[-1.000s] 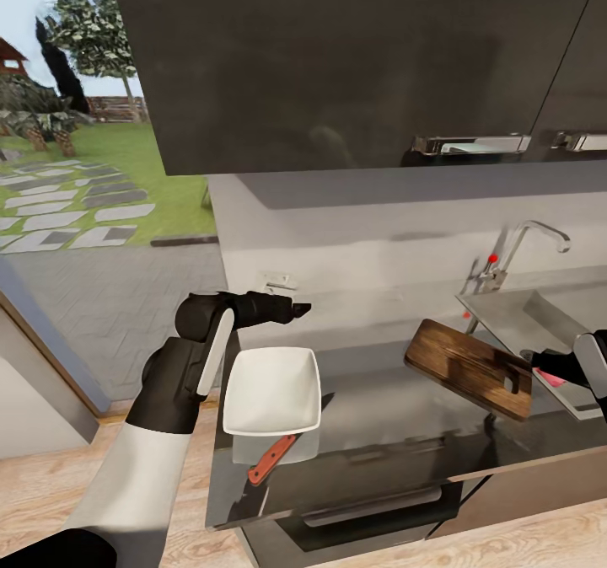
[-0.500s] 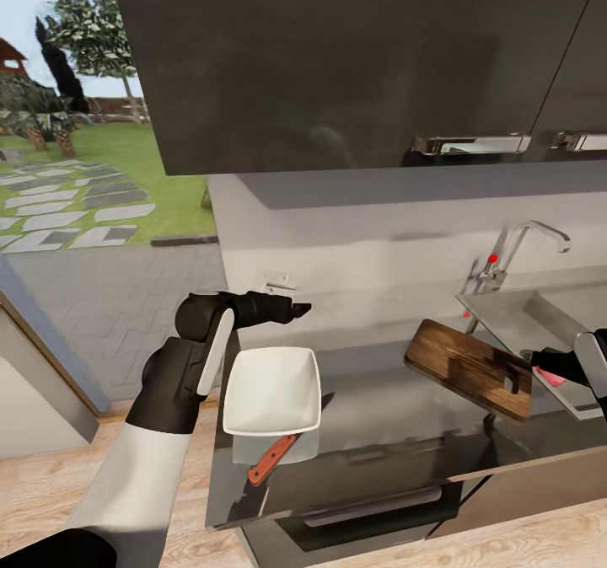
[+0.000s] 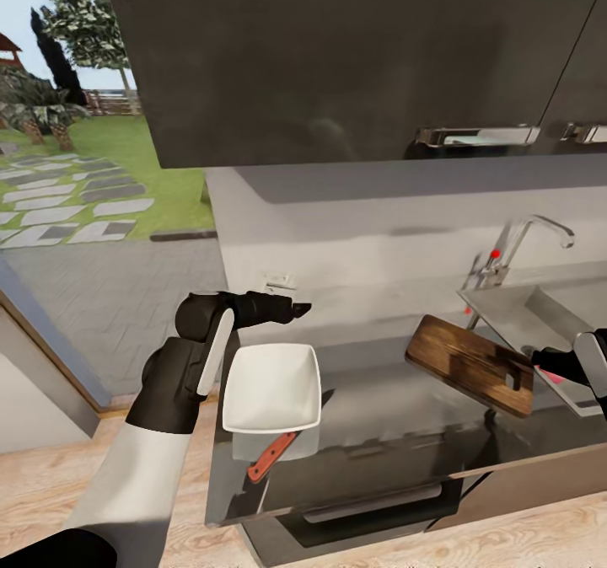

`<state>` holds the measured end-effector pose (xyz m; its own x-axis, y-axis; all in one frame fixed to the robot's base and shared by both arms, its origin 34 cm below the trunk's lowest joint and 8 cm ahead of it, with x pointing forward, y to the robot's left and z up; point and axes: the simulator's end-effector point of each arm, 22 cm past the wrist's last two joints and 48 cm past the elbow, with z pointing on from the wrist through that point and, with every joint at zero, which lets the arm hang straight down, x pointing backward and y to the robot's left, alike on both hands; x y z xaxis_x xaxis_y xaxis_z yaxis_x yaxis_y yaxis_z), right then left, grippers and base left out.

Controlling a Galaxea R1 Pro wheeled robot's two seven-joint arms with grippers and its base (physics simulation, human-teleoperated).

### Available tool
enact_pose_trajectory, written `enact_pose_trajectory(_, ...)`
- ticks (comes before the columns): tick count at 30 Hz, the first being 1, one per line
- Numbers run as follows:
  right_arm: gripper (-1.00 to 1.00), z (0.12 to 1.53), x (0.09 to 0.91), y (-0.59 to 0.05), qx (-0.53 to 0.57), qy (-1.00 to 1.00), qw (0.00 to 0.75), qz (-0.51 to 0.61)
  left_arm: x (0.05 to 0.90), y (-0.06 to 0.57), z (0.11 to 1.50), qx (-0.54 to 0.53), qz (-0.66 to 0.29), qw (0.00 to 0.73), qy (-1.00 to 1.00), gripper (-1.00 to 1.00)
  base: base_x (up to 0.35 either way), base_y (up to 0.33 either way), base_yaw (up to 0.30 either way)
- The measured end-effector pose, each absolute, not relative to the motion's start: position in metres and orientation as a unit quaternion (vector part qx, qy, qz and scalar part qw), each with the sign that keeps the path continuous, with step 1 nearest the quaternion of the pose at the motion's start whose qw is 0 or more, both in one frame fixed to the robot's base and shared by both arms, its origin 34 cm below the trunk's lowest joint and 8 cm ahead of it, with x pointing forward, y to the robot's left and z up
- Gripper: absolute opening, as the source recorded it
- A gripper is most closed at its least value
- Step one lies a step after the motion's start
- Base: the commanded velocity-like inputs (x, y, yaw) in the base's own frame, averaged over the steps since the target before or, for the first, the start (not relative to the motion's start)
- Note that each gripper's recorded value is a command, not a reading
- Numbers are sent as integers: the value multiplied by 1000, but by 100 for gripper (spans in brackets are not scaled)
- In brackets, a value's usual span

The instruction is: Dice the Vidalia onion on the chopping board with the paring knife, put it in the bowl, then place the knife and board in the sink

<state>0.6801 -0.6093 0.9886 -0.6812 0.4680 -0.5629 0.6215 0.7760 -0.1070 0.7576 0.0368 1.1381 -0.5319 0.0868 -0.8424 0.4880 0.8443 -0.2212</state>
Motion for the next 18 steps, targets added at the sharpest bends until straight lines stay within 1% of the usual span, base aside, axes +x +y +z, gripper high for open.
enact_pose_trajectory(18,100,974,680,-609,299,908,252,-149,761,37,1121,167,-224,442,852,100,0,0,0)
